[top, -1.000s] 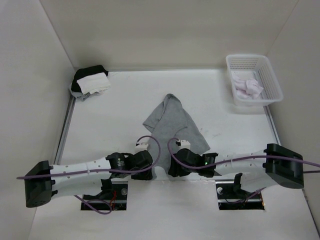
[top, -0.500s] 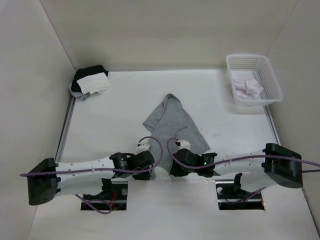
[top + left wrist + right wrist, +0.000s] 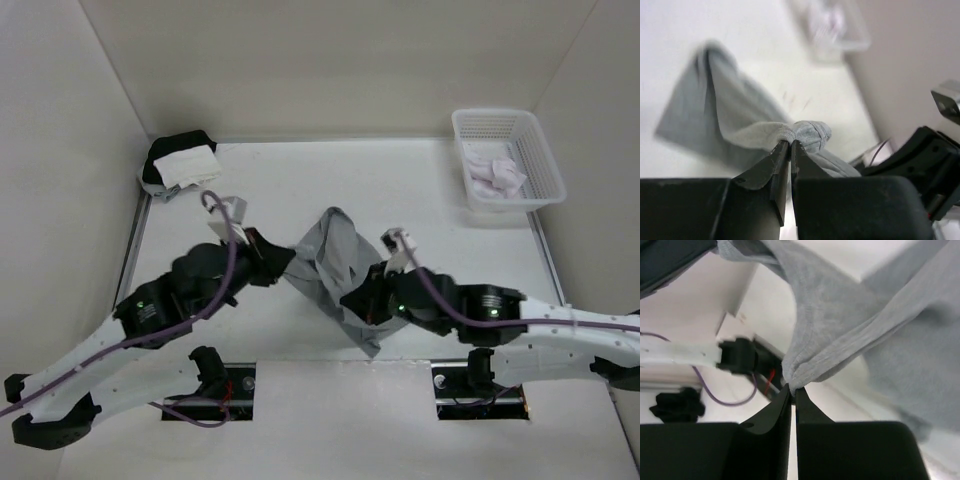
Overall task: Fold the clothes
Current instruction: Flatten the tank top out
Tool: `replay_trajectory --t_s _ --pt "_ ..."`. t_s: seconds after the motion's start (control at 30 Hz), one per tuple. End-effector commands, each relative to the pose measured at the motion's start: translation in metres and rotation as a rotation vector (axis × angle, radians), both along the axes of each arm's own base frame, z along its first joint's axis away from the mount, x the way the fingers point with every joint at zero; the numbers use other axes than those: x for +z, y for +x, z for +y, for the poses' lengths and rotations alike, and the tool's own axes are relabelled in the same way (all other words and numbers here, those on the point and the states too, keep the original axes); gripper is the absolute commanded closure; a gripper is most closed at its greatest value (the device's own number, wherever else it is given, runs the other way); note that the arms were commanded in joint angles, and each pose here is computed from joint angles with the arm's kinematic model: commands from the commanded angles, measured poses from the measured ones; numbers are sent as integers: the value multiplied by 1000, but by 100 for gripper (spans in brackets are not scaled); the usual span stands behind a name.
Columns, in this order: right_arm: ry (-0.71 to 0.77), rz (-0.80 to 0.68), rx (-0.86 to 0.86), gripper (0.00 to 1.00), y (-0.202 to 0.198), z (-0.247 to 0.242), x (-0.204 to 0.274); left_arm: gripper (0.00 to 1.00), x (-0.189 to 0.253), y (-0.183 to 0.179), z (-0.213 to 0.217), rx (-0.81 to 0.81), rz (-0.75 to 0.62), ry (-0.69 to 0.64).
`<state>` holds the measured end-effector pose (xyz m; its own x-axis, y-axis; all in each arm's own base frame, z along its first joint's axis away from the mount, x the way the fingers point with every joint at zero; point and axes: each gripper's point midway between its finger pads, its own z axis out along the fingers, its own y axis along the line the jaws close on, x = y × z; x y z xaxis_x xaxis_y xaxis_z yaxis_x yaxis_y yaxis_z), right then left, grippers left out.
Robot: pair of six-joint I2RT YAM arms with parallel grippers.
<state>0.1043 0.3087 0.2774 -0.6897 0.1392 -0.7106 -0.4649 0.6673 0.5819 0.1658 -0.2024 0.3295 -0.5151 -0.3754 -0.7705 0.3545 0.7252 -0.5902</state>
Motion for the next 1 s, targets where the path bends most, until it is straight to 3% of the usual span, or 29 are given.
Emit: replay_trajectory --t_s 0.0,0.07,0.17,0.3,0.47,0.6,0.7,0.83,0.97 --pt "49 -326 -133 97 25 -59 135 99 128 17 47 177 -329 -134" --pt "102 -450 -172 97 29 -74 203 99 175 15 63 223 -416 -206" --pt "143 -576 -206 97 33 -81 264 99 234 8 86 271 -523 -301" --pt "218 -724 -267 97 34 -99 342 98 292 2 121 370 -635 -324" --pt "273 -855 -300 97 26 -110 399 98 341 -9 154 447 -727 -380" --pt "227 -953 -372 98 33 -107 422 98 363 -5 161 515 -781 -372" --pt "157 -987 -422 99 55 -92 410 98 356 15 145 574 -794 -290" --pt "98 -955 -436 99 114 -76 366 97 314 63 103 633 -767 -117" --pt "89 -854 -408 99 194 -73 323 97 243 157 86 722 -675 68"
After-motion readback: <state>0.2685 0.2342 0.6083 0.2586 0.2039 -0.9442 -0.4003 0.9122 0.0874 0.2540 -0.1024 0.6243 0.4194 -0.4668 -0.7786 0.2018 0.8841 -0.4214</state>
